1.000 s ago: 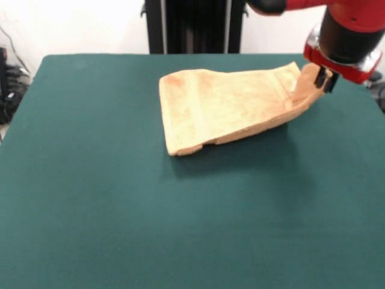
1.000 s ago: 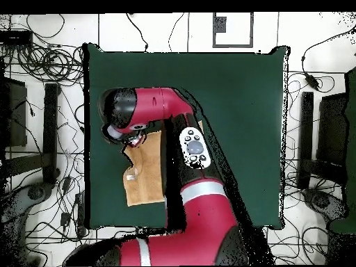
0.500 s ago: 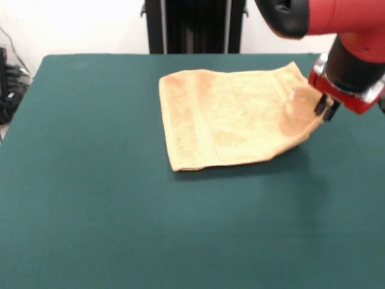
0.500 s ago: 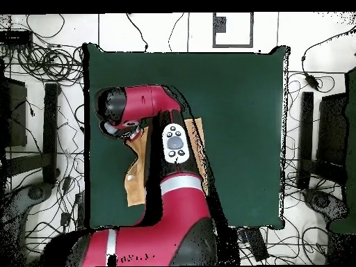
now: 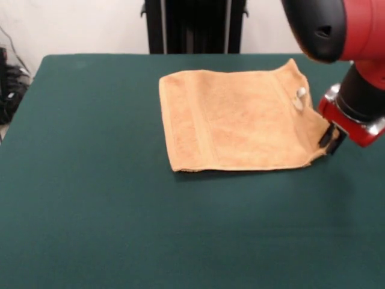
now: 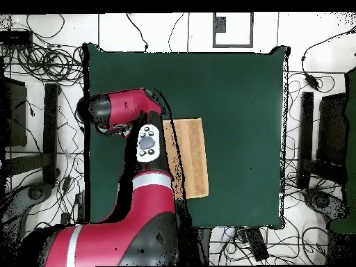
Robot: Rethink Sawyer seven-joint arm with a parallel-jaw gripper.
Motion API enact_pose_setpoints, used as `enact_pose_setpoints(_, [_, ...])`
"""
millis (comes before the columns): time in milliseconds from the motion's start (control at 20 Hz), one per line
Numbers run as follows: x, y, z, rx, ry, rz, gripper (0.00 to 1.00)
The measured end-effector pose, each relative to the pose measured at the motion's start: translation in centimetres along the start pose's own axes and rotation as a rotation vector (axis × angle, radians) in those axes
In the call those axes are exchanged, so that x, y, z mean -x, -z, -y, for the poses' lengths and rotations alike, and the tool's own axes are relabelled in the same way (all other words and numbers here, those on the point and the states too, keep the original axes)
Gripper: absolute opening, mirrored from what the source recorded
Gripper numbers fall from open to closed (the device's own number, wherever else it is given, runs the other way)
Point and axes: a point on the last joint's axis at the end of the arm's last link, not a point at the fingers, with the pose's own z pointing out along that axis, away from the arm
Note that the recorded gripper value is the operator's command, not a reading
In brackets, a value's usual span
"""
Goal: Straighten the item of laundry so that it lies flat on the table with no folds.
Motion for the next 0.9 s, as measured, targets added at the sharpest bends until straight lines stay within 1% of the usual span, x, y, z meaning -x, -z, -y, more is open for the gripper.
enact_pose_setpoints(50, [-0.1, -0.1, -0.2, 0.0, -0.009, 0.003, 0.0])
enact_pose_setpoints(100, [-0.4, -0.7, -0.9, 0.0, -0.051, 0.016, 0.0])
enact_pose_setpoints(300, [-0.4, -1.5, -1.7, 0.002, -0.108, 0.031, 0.0])
enact_pose_setpoints(400, [-0.1, -1.5, -2.0, -0.002, -0.167, 0.03, 0.0])
enact_pose_setpoints(550, [0.1, -1.5, -2.1, -0.005, -0.207, 0.024, 0.0])
enact_pose_setpoints(600, [0.1, -1.5, -2.2, -0.008, -0.231, 0.022, 0.0])
enact_pose_setpoints(750, [0.1, -1.5, -2.2, -0.011, -0.253, 0.03, 0.0])
enact_pose_setpoints(900, [-0.1, -1.5, -2.3, -0.016, -0.256, 0.046, 0.0])
